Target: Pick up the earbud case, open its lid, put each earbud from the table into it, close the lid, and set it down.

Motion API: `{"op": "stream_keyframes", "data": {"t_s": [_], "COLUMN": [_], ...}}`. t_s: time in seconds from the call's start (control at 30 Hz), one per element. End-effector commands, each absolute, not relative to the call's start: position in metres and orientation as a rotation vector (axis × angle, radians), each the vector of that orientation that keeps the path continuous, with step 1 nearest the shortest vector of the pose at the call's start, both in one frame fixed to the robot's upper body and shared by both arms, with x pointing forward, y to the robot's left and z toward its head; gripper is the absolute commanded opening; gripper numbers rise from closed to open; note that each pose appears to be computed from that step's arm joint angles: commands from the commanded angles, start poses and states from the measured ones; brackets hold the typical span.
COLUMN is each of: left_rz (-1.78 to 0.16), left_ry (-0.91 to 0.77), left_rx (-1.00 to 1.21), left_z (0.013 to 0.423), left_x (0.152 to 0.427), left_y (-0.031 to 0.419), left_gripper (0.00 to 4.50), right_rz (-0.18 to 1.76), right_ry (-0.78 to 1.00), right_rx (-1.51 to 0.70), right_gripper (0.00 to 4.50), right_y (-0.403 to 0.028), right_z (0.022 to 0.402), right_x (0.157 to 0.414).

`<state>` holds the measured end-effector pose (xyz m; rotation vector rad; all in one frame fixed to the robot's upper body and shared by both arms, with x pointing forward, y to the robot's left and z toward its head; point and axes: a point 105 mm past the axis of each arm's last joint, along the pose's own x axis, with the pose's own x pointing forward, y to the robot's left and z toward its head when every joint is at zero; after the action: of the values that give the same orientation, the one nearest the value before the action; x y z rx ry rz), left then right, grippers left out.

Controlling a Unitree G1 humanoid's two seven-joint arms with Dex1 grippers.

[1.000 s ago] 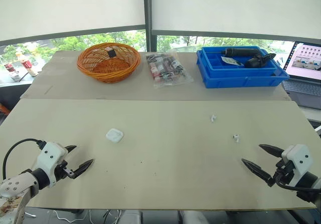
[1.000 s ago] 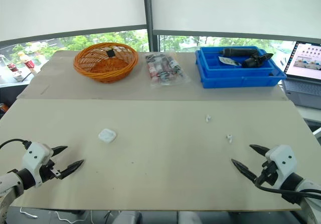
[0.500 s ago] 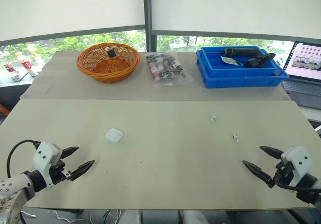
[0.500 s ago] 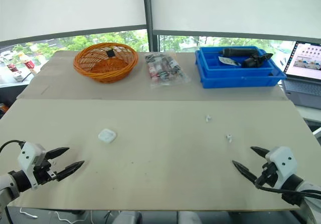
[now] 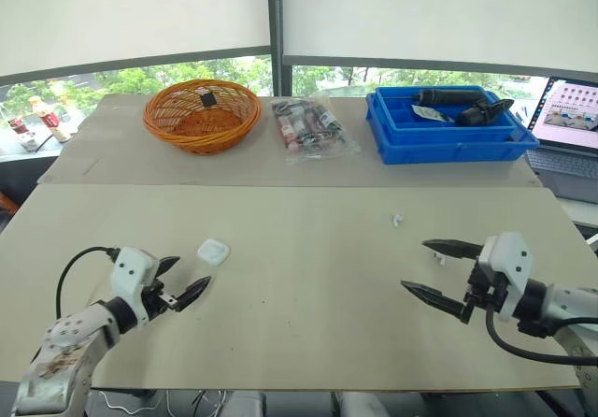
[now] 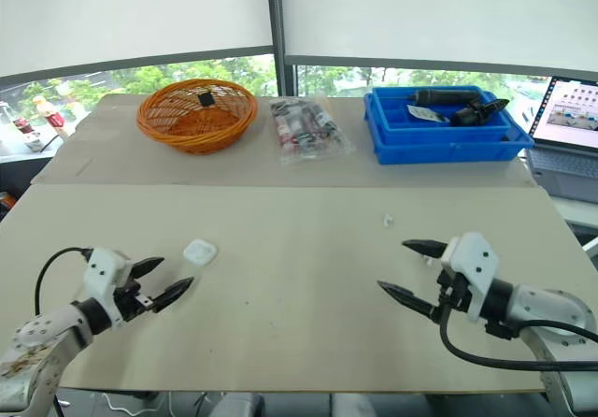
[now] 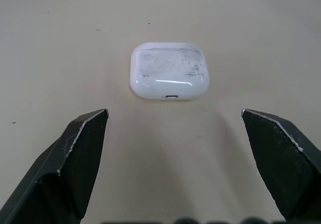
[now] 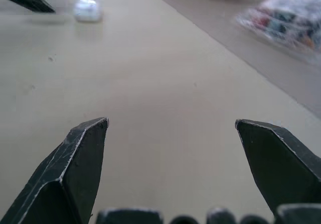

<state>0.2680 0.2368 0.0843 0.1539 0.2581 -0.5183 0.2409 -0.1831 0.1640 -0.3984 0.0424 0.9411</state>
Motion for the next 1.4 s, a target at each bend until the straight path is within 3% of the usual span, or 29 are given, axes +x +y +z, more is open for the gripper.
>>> {"op": "stream_keyframes", "data": {"t_s": [0.03, 0.37, 0.57, 0.67, 0.73, 0.93, 1.13, 1.23, 1.4], "left_rz": [-0.498, -0.489, -0.526, -0.563, -0.581, -0.690, -0.973, -1.054, -1.165], "left_ry": [0.257, 0.305, 0.356, 0.383, 0.391, 0.346, 0.113, -0.029, -0.268], "left_rx": [0.166, 0.125, 0.115, 0.110, 0.107, 0.109, 0.174, 0.235, 0.309], "left_z": [0.081, 0.069, 0.064, 0.061, 0.060, 0.068, 0.097, 0.110, 0.133], "left_x": [0.280, 0.310, 0.314, 0.312, 0.312, 0.306, 0.289, 0.284, 0.275], "left_y": [0.232, 0.215, 0.208, 0.204, 0.202, 0.191, 0.128, 0.100, 0.061], "left_gripper": [4.50, 4.50, 4.50, 3.65, 2.68, 2.58, 2.58, 2.58, 2.58], "right_rz": [1.043, 1.114, 1.111, 1.107, 1.102, 1.085, 1.058, 0.996, 1.058], "right_ry": [0.031, 0.015, 0.017, 0.017, 0.018, 0.027, 0.073, 0.123, 0.228], "right_rx": [-0.411, -0.413, -0.415, -0.412, -0.412, -0.418, -0.323, -0.262, -0.071], "right_gripper": [4.47, 4.47, 4.47, 4.50, 4.50, 4.50, 4.50, 4.50, 4.50], "right_y": [-0.164, -0.147, -0.148, -0.148, -0.148, -0.151, -0.145, -0.141, -0.115], "right_z": [0.174, 0.184, 0.184, 0.184, 0.184, 0.183, 0.182, 0.182, 0.182], "right_x": [0.234, 0.232, 0.231, 0.229, 0.228, 0.226, 0.229, 0.236, 0.231]}}
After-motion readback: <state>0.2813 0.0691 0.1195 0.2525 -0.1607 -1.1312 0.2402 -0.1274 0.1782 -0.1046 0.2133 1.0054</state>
